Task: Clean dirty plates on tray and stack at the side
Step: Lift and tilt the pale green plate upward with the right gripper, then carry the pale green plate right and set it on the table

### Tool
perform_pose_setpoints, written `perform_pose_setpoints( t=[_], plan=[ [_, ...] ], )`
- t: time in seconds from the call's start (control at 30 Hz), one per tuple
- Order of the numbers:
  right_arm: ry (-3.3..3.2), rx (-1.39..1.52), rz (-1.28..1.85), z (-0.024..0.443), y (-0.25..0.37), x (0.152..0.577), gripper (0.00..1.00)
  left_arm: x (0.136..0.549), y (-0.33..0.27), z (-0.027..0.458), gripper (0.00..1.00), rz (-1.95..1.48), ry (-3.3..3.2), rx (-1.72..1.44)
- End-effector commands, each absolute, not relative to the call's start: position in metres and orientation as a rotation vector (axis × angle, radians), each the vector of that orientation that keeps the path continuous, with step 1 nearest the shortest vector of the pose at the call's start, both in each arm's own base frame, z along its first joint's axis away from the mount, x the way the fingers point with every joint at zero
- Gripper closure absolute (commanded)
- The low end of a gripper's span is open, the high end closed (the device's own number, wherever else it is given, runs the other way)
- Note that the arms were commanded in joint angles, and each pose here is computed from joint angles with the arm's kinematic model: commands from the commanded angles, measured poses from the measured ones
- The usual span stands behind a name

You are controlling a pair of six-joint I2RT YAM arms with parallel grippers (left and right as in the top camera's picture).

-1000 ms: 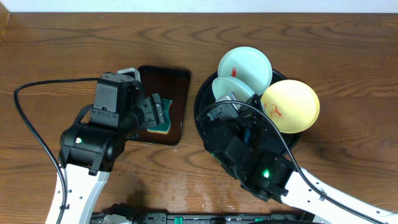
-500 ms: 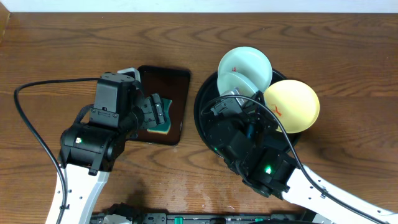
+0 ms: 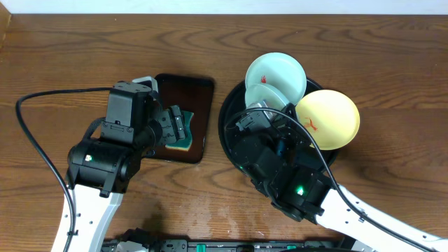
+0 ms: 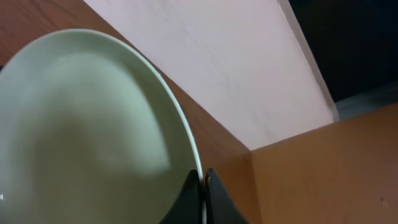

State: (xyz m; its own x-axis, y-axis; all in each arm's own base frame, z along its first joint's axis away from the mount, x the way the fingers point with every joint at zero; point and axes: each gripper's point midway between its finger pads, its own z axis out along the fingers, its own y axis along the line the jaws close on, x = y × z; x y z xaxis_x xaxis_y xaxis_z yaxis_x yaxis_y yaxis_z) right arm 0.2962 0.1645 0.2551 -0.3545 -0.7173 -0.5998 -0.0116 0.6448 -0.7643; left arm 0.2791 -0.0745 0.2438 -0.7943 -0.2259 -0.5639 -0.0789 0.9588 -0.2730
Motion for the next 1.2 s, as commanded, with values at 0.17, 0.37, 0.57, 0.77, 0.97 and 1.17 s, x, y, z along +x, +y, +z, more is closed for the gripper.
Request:
perform_pose_setpoints(
  t=[0.17,0.37,0.57,0.77,0.97,1.17],
  plan=[
    [2.179,-0.034,-0.233,0.193,0.143,0.308,0.99,0.281,-0.074,0.254,0.17,-0.315,2.458,-0.209],
    [2.287,0.26,0.043,0.191,0.095,0.329,0.99,0.281,-0.074,0.254,0.17,-0.315,2.458,-0.209],
    [2.294,0.646,0.181,0.189,-0.017,0.334,0.99,0.281,-0.074,0.254,0.17,-0.315,2.458,-0.209],
    [2.159,1.129,0.128,0.17,-0.147,0.304,0.99,0.281,-0.074,0.254,0.17,-0.315,2.458,-0.209],
    [2.042,1.486,0.026,0.133,-0.232,0.262,0.99,0.281,-0.074,0.254,0.17,-0.315,2.458,-0.209],
    [2.063,1.63,-0.013,0.077,-0.269,0.253,0.99,0.281,-0.074,0.254,0.17,-0.315,2.458,-0.209]
  ],
)
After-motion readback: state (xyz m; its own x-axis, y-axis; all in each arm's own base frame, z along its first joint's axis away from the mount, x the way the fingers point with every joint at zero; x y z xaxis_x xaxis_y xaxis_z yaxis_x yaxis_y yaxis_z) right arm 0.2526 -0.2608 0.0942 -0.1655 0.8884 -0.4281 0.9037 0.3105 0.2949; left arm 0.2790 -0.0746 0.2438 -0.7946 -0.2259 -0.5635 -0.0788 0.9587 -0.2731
